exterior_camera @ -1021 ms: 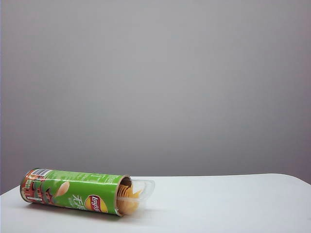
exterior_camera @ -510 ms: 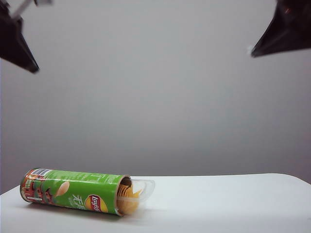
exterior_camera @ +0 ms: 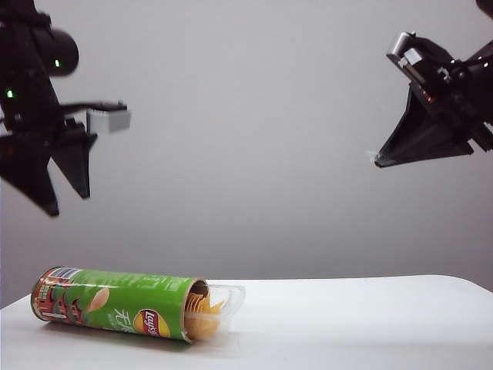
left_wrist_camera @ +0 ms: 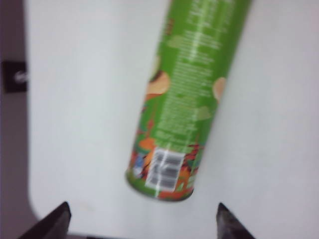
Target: Pick up the green tub of chips from the desk, push the transparent container that's holding the chips and has slipped out back in, and finally put the chips back on the desk.
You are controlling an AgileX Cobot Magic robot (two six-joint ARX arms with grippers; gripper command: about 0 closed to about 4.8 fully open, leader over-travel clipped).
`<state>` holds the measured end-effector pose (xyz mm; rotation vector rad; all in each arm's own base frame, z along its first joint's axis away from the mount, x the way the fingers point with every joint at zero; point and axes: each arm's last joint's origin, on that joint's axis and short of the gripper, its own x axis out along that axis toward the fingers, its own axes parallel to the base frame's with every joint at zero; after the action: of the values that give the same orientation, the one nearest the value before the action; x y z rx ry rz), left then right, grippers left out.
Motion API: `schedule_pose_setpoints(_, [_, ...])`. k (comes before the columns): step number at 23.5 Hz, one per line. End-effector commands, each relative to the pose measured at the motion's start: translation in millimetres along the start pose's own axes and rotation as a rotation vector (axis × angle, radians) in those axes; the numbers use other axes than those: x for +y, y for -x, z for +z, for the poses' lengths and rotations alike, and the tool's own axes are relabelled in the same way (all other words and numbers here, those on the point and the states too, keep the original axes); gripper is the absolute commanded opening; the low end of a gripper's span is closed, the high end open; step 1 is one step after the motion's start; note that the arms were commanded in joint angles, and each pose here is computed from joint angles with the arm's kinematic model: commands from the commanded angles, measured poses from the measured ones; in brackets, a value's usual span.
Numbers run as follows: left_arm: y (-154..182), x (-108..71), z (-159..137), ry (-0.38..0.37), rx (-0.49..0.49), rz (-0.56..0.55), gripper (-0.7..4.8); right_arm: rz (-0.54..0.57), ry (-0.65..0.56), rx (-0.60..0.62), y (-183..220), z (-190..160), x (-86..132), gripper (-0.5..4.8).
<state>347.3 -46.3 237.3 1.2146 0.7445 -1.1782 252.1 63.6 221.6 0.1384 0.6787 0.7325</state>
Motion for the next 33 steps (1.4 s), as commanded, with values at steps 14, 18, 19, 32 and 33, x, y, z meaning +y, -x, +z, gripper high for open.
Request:
schedule_pose_setpoints(14, [-89, 5.8, -15, -0.009, 0.006, -0.143, 4.79, 0.096, 0.004, 0.003, -4, 0, 0, -0.08])
schedule_pose_setpoints(18, [-102, 5.2, -18, -0.007, 0.014, -0.157, 4.79, 0.096, -0.009, 0.021, -9, -3, -3, -0.08])
schedule_pose_setpoints(19, [-106, 6.0, -19, -0.005, 0.021, -0.149, 4.79, 0.095, -0.016, 0.031, -12, -4, -5, -0.08])
schedule_pose_setpoints(32, [-125, 10.0, -12, -0.028, 0.073, -0.102, 4.11, 0.096, -0.048, 0.046, -22, -8, -11, -0.08])
schedule_pose_setpoints(33, [-125, 10.1, -13, -0.029, 0.091, -0.101, 3.82, 0.096, -0.049, 0.041, -22, -7, -11, -0.08])
